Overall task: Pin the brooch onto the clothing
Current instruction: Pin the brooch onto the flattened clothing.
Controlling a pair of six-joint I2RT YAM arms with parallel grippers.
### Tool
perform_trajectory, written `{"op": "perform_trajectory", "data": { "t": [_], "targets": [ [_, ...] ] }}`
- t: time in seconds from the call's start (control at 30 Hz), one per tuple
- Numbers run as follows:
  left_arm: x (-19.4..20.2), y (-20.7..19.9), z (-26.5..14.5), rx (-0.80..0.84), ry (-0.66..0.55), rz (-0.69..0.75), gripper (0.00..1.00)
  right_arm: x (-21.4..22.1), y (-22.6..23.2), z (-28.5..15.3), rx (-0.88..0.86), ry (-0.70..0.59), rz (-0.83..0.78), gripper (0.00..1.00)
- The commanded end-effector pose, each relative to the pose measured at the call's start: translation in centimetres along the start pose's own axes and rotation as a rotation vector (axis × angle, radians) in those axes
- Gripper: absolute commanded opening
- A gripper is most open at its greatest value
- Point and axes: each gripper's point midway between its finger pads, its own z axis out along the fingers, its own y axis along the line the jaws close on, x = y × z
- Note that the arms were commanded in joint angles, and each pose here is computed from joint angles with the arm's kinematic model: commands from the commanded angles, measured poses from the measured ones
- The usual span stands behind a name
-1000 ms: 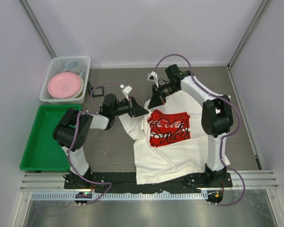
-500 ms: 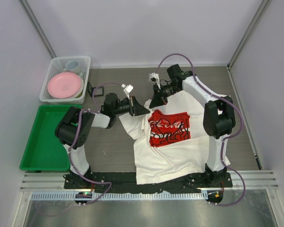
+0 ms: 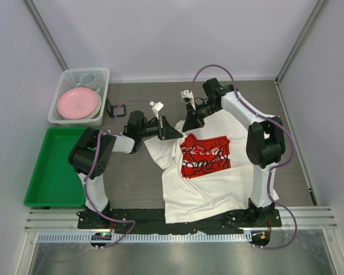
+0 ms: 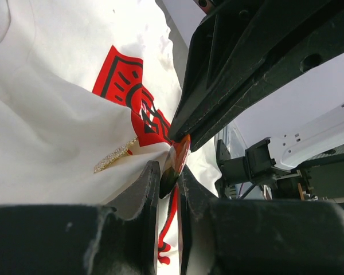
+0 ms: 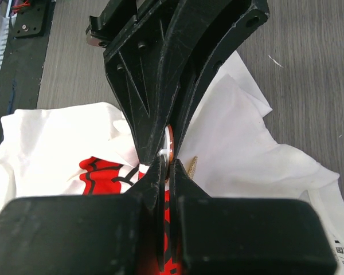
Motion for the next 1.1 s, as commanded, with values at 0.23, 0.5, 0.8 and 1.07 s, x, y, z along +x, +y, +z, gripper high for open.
{"op": "perform_trajectory", "data": {
  "t": [0.23,0.5,0.8,1.07],
  "targets": [
    [-3.2,3.3,0.4,-0.156,-0.105,-0.072,0.01,-5.1,6.5,-0.6,-0.139,-0.083,-0.103,0.01],
    [-3.1,4.2,0.7,-0.204,-0.073,-0.12,0.0,-5.6,7.0,-0.1,-0.161,-0.081,-0.137,0.01],
    [-2.8,5.4,0.9,-0.262,-0.043,-0.177,0.0,-6.0,7.6,0.3,-0.19,-0.08,-0.175,0.01],
    [-3.0,5.6,1.1,-0.266,-0.031,-0.195,0.0,-5.9,8.1,0.8,-0.236,-0.075,-0.173,0.01]
  ]
}}
